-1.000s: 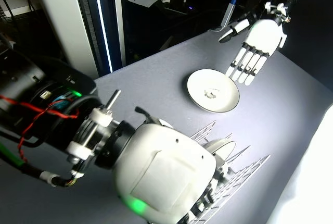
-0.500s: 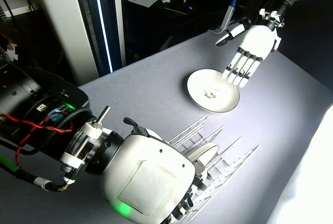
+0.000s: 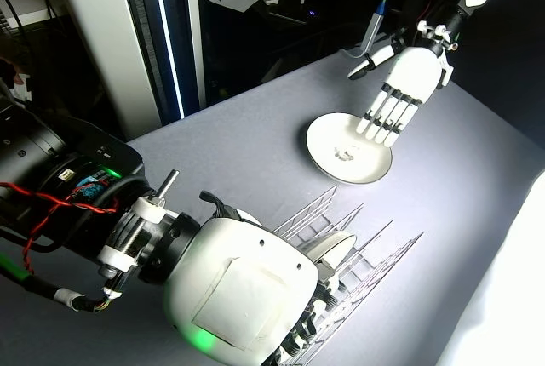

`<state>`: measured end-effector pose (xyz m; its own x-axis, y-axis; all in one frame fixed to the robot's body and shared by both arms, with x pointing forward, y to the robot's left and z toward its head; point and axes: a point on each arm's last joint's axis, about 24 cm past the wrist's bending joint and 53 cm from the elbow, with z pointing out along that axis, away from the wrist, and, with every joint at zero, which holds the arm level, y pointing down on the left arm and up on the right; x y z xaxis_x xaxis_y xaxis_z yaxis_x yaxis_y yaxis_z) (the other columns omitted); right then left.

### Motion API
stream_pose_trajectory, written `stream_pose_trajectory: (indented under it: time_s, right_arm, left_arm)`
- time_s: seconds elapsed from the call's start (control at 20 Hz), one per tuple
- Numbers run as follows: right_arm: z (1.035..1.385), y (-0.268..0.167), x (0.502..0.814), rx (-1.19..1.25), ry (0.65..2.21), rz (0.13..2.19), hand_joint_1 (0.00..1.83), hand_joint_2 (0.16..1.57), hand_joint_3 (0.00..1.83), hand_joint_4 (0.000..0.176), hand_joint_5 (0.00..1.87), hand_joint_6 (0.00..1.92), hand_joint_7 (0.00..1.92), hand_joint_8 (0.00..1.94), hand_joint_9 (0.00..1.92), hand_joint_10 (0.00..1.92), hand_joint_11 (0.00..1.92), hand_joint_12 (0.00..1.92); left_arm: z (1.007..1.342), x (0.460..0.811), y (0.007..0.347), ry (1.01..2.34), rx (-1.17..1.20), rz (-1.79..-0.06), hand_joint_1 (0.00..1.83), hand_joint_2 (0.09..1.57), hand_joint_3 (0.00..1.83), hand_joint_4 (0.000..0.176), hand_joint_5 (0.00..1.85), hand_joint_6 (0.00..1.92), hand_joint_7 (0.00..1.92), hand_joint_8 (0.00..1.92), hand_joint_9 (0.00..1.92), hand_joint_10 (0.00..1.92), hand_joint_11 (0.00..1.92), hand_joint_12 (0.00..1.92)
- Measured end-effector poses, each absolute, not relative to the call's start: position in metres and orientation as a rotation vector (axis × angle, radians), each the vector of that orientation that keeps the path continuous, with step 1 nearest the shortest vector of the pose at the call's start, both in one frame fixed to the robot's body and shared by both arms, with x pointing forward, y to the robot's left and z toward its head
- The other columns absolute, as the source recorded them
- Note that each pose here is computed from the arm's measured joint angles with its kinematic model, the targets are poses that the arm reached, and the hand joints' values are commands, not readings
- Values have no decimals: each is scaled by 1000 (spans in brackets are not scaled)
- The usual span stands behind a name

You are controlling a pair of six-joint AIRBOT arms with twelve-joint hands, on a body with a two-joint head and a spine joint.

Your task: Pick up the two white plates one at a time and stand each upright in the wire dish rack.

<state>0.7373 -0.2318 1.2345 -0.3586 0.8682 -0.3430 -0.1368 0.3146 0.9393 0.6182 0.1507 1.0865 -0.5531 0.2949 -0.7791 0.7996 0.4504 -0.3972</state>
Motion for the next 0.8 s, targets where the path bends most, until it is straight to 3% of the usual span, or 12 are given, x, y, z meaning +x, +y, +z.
stream_pose_trajectory:
  time_s: [0.2,0.25,0.3,0.35,0.4,0.45,0.5,0.55,0.8]
  right_arm:
    - [1236,-232,737,686,1564,1247,1369,1132,0,0,857,1169,962,926,881,1232,738,1090]
    - [1236,-232,737,685,1564,1246,1219,1143,0,4,878,1182,965,978,907,444,689,1103]
    - [1236,-232,737,685,1564,1246,1219,1143,0,4,878,1182,965,978,907,444,689,1103]
    - [1236,-232,737,686,1563,1247,1167,1155,0,0,880,1131,890,477,950,204,646,1107]
    - [1236,-232,737,685,1563,1247,1155,1155,2,0,879,1122,933,216,947,146,628,1095]
    - [1236,-234,738,684,1562,1242,1281,1085,0,0,779,564,941,109,934,107,604,1088]
    - [1236,-235,739,684,1561,1240,1301,1069,0,0,810,272,938,46,919,71,560,1099]
    - [1237,-236,740,685,1557,1238,1299,1061,0,0,830,127,920,14,906,43,531,1104]
    - [1242,-237,741,674,1541,1241,1317,1044,0,0,797,16,829,0,845,1,438,1080]
  left_arm:
    - [1087,619,149,2069,908,-1035,0,1084,3,0,95,3,43,4,8,3,0,0]
    - [1084,618,148,2071,911,-1037,0,1076,0,0,87,0,39,1,2,0,0,0]
    - [1083,617,148,2073,914,-1039,0,1076,0,0,87,0,39,1,2,0,0,0]
    - [1081,616,149,2076,925,-1030,0,1080,1,0,90,2,41,2,1,0,0,0]
    - [1082,617,149,2074,924,-1030,0,1078,0,0,88,1,40,2,1,0,0,0]
    - [1082,617,149,2073,922,-1029,0,1079,0,0,87,1,39,1,1,0,0,0]
    - [1083,618,148,2071,919,-1032,0,1079,0,0,79,0,35,0,0,0,0,0]
    - [1082,617,149,2070,922,-1030,0,1082,2,0,89,5,43,4,6,3,0,0]
    - [1080,617,152,2076,920,-1028,0,1073,0,0,92,5,42,2,4,2,0,0]
